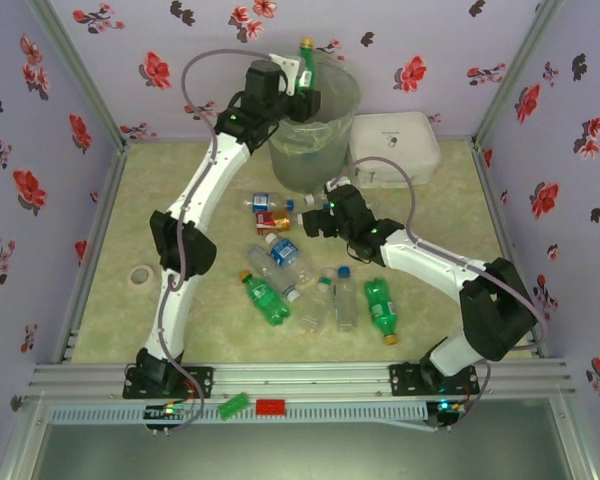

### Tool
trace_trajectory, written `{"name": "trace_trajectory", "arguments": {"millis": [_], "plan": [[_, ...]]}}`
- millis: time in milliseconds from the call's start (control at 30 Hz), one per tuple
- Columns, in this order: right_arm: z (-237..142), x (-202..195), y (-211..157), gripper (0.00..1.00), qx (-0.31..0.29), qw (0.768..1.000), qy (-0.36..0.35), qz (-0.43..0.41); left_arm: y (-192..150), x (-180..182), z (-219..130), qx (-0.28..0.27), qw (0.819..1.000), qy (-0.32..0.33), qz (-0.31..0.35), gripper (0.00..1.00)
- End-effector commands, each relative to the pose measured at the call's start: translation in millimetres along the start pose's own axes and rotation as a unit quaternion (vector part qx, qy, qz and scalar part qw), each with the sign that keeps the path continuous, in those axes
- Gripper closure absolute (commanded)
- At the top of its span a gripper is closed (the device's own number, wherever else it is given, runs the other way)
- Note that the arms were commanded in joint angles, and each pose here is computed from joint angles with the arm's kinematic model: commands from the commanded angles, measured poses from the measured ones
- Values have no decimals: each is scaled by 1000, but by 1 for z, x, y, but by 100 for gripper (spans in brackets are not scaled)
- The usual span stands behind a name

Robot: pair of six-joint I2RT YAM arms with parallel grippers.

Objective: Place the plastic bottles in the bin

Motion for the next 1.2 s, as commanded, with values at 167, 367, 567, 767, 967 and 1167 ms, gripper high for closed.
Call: {"name": "trace_trajectory", "arguments": {"millis": [167, 367, 567, 767, 967, 1167], "plan": [[-8, 3, -7, 0, 11, 1000, 10, -14, -16, 11, 8, 34, 999, 7, -3, 49], [-12, 1, -9, 0, -1, 1000, 8, -11, -7, 6, 5, 19, 1000, -3, -11, 8], [-17, -5, -10, 0, -13, 1000, -10, 2, 14, -7, -10, -16, 999, -21, -24, 0], [-23, -14, -9, 0, -32, 999, -18, 26, 34, -24, -33, -50, 998, -42, -20, 0], [-27, -22, -17, 0, -7, 999, -26, 40, 37, -35, -64, -64, 996, -56, -23, 0], [-39, -27, -36, 0, 48, 997, -37, 56, 6, -28, -98, -78, 993, -71, -46, 0]]}}
Point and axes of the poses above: each hand's point on the last joint's axis, 136 mm out from that joint toward the fingers, its own z axis out along the fingers, its own x axis along the line the jaws close on, y = z × x, the point moved 5 cm from there along -z, back along the fingers, and after that the axes turned 15 degrees about -z, right-handed, at the moved point
